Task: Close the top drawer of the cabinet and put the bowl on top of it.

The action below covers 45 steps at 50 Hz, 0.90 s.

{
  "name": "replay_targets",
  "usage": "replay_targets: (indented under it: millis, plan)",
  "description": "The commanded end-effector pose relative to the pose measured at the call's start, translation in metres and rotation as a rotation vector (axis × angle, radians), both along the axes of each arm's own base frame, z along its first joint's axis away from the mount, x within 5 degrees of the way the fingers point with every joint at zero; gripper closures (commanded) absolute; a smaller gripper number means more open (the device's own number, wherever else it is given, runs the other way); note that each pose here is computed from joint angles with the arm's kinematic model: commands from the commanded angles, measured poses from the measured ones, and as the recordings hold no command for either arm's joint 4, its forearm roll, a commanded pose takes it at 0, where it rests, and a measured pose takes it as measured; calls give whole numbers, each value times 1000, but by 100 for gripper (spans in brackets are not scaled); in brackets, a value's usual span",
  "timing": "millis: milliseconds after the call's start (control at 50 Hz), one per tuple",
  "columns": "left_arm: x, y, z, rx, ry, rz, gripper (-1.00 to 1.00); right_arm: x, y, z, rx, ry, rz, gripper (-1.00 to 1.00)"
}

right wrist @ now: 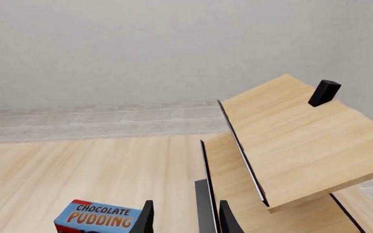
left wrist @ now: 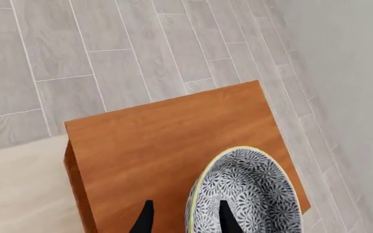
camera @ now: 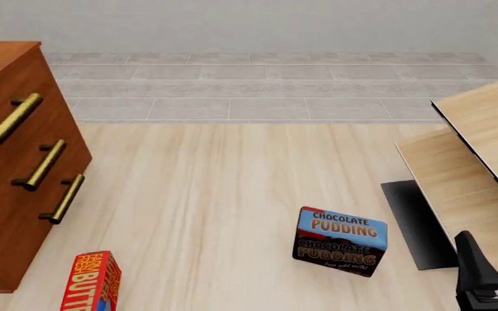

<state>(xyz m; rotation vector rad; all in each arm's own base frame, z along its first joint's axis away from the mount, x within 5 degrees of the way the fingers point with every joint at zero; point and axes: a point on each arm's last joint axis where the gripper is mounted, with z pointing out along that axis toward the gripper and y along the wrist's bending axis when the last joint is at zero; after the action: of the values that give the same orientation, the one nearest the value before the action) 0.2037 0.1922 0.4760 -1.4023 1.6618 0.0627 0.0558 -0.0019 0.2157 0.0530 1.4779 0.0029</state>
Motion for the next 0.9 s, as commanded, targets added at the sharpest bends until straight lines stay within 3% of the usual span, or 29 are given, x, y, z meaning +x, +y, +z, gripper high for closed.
replay_targets:
  millis: [20,520,680,760,900]
  plan:
    - [-21,-12,29,43,-52,27,-100,0,0,1,2,-1,2,-100]
    - [-62,-62,80,123,-199,10,-100,0,0,2,13,-10,-5,-100]
    - [-74,-76,86,151,-233,-2,-100,0,0,1,16,-11,-6,-100]
    - [-92,-86,100,234,-290,22,-100,0,0,1,17,-11,-7,-100]
    - [-98,-90,102,266,-305,20,-100,0,-1,1,16,-11,-10,-100]
